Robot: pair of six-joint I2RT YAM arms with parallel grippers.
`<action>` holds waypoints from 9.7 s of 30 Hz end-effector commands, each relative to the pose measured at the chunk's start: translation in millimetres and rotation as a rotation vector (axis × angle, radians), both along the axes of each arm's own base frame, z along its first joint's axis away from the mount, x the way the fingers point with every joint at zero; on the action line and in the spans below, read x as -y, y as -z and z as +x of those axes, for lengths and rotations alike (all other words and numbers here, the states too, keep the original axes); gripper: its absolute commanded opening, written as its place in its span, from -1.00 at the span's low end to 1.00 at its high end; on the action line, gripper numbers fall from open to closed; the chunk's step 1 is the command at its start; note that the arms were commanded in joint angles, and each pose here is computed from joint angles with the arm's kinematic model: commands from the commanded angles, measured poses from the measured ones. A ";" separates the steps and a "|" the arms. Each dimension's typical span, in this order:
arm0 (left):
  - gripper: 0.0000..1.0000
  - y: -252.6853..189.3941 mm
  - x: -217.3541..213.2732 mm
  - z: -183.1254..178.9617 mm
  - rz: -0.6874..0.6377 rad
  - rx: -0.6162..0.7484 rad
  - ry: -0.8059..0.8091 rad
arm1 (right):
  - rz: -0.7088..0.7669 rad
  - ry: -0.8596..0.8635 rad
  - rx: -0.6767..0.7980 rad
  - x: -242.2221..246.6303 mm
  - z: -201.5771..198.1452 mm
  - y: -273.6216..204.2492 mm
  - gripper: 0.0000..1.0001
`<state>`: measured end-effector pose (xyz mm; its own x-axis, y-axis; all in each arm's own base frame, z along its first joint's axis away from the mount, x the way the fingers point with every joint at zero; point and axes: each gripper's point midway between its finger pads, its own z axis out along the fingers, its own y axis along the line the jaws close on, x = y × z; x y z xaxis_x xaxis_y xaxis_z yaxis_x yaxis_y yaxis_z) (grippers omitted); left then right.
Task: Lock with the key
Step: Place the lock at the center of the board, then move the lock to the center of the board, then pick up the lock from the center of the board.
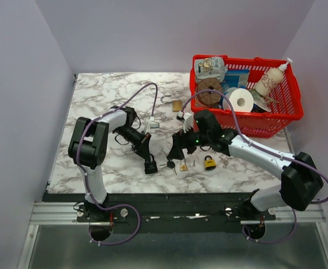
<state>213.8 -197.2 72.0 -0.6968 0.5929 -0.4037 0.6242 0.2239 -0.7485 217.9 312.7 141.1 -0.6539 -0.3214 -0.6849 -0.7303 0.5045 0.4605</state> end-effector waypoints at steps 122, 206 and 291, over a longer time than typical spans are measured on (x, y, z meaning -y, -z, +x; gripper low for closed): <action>0.21 61.9 5.7 319.2 0.662 0.493 -0.936 | -0.200 -0.083 0.530 1.8 85.6 -136.6 1.00; 0.83 17.3 -55.2 221.5 0.450 0.700 -0.093 | -0.172 -0.124 0.526 18.0 56.0 -144.7 1.00; -0.78 -226.6 -33.5 47.6 0.010 1.459 -0.018 | 0.263 -0.297 -0.168 -127.9 18.3 -115.5 0.68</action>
